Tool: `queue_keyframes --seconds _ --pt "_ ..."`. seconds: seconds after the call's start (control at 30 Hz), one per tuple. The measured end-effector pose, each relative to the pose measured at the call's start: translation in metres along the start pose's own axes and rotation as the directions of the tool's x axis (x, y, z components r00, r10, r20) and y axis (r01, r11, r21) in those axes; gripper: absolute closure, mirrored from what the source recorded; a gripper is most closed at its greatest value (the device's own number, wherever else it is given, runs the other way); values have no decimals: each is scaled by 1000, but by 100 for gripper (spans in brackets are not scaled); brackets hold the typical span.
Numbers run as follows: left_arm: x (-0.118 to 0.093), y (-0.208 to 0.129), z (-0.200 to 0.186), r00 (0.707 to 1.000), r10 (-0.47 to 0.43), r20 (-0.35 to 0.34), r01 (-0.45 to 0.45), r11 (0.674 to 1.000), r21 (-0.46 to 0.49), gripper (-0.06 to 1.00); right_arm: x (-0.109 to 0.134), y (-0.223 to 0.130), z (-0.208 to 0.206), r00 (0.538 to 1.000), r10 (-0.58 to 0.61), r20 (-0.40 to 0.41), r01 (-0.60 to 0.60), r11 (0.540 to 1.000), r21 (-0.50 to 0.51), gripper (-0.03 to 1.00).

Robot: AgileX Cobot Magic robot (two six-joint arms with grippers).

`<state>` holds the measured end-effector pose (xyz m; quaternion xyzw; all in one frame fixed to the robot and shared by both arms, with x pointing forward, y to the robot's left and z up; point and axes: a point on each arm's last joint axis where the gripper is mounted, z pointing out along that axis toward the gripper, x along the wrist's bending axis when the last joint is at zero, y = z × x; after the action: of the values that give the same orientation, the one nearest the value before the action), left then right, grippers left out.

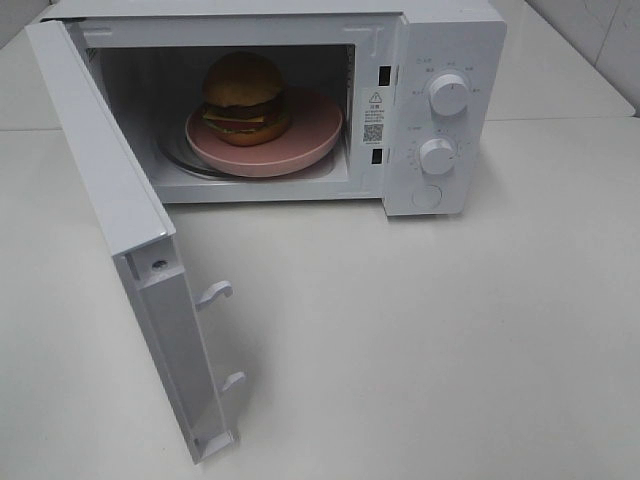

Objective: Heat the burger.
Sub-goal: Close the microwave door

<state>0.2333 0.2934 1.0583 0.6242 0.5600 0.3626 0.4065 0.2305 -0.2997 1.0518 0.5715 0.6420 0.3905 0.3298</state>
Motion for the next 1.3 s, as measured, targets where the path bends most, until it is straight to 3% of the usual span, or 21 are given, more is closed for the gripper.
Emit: queue_keyframes --seconds 0.07,0.2,0.3,0.6,1.0,1.23,1.3 --pt "0 3 -1 1000 5 -2 -5 1000 -27 94 0 0 0 1000 0 0 0 1000 0 28" --pt "1 17 -2 999 31 -22 -35 983 -181 94 0 0 0 1000 0 0 0 1000 0 28" --pt "3 21 8 999 38 -30 -44 977 -210 94 0 0 0 1000 0 0 0 1000 0 28" --pt "9 34 67 1000 -19 -18 17 991 -135 94 0 0 0 1000 0 0 0 1000 0 28" --pt "20 55 140 990 -132 -53 125 985 -118 94 0 0 0 1000 0 0 0 1000 0 28" --pt "20 49 176 990 -128 -58 125 991 -47 94 0 0 0 1000 0 0 0 1000 0 28" --pt "11 46 192 996 -92 -22 92 996 -21 94 0 0 0 1000 0 0 0 1000 0 28"
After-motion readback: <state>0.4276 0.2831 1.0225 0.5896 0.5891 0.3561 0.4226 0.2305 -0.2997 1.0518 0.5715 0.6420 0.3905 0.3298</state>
